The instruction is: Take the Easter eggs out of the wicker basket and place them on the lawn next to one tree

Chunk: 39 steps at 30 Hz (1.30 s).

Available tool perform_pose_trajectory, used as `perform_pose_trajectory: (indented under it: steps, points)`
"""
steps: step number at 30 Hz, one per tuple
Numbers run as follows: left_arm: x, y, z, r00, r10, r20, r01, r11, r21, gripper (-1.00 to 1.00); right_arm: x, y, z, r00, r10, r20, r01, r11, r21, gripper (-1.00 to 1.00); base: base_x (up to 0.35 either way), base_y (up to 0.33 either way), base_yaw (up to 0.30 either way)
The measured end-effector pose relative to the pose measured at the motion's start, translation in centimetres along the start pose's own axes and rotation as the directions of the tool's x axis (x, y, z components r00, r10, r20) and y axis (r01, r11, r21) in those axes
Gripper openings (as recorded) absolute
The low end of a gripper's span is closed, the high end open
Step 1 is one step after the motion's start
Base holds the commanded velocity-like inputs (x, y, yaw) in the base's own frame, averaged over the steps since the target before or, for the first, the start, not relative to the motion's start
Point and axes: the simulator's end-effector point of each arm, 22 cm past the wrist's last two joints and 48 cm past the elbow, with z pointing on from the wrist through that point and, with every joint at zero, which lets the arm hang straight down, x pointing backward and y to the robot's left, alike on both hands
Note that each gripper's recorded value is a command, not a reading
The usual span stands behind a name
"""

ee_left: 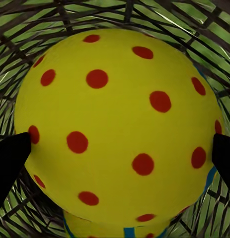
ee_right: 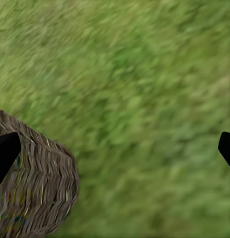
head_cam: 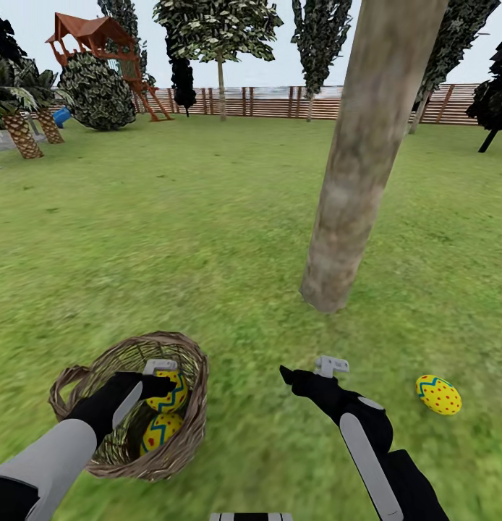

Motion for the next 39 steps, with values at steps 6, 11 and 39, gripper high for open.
perform_pose_trajectory:
  steps: [6, 11, 39]
  points:
    - [-0.4, 0.0, -0.7, 1.0, -0.001, 0.0, 0.001, 1.0, -0.001, -1.0, -0.6, 0.5, -0.5, 1.0, -0.004, 0.015, 0.004, 1.0, -0.006, 1.0, 0.0, 0.0, 0.0]
    - [-0.3, 0.0, -0.9, 1.0, 0.0, -0.009, 0.0, 1.0, -0.001, -1.0, -0.8, 0.6, -0.6, 1.0, -0.006, 0.018, 0.006, 1.0, -0.008, 1.0, 0.0, 0.0, 0.0]
    - [-2.4, 0.8, -4.6, 0.998, 0.059, -0.002, -0.059, 0.997, -0.043, -1.0, -4.0, 2.3, -3.4, 0.995, -0.027, 0.094, 0.03, 0.999, -0.028, 1.0, 0.0, 0.0, 0.0]
